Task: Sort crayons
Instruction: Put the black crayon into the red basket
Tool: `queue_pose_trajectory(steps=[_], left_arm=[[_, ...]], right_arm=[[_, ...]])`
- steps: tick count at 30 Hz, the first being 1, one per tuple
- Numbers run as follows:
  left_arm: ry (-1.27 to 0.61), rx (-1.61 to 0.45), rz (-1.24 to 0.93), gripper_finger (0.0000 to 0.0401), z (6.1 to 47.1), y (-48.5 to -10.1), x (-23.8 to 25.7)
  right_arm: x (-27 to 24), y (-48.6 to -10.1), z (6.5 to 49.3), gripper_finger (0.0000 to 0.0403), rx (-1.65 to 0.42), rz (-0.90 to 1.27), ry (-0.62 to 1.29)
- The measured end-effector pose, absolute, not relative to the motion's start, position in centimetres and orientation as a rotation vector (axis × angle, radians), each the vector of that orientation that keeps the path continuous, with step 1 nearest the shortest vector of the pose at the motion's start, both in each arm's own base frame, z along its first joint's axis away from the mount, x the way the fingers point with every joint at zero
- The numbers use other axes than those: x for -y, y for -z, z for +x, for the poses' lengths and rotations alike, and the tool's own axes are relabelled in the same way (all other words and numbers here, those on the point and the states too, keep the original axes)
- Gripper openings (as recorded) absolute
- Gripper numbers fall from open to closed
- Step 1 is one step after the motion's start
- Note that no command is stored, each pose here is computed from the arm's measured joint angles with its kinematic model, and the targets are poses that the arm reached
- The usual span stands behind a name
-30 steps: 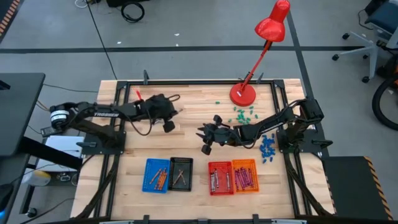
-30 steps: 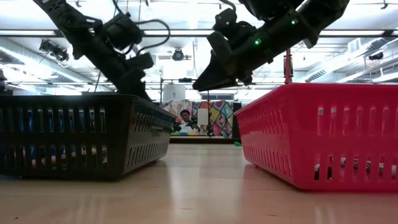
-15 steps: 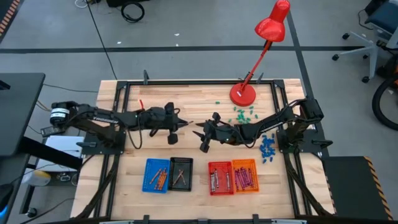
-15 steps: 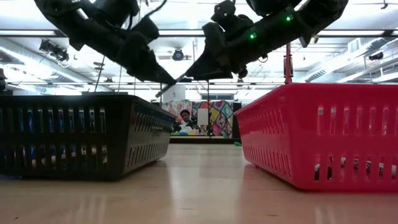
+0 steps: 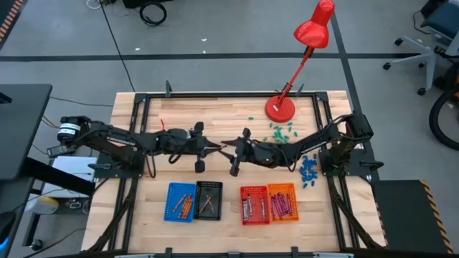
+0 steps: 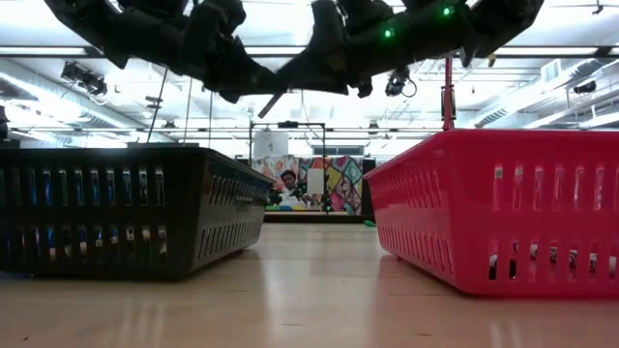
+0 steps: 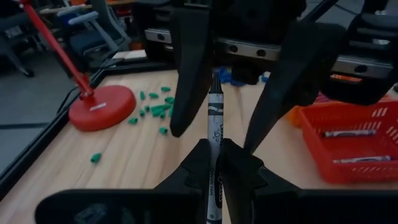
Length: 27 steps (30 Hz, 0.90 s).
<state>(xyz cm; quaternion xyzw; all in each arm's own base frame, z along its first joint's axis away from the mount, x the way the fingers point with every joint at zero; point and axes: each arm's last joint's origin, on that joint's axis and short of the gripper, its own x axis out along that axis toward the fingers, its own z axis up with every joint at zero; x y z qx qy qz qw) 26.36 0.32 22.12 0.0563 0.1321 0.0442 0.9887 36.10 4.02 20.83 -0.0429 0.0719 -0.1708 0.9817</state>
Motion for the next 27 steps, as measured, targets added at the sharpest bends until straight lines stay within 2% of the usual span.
queue_pose_trajectory(steps=[13, 27], left_arm=[[-0.072, -0.174, 0.113, 0.0034, 26.6, -23.0, 0.2], [0.002, -0.125, 0.249, 0.0034, 26.6, -23.4, 2.0]], right_arm=[[-4.8, -21.8, 36.1, 0.0172, -0.052, -0.120, 0.330], [-5.5, -22.6, 36.1, 0.0093, 0.020, -0.165, 0.243]])
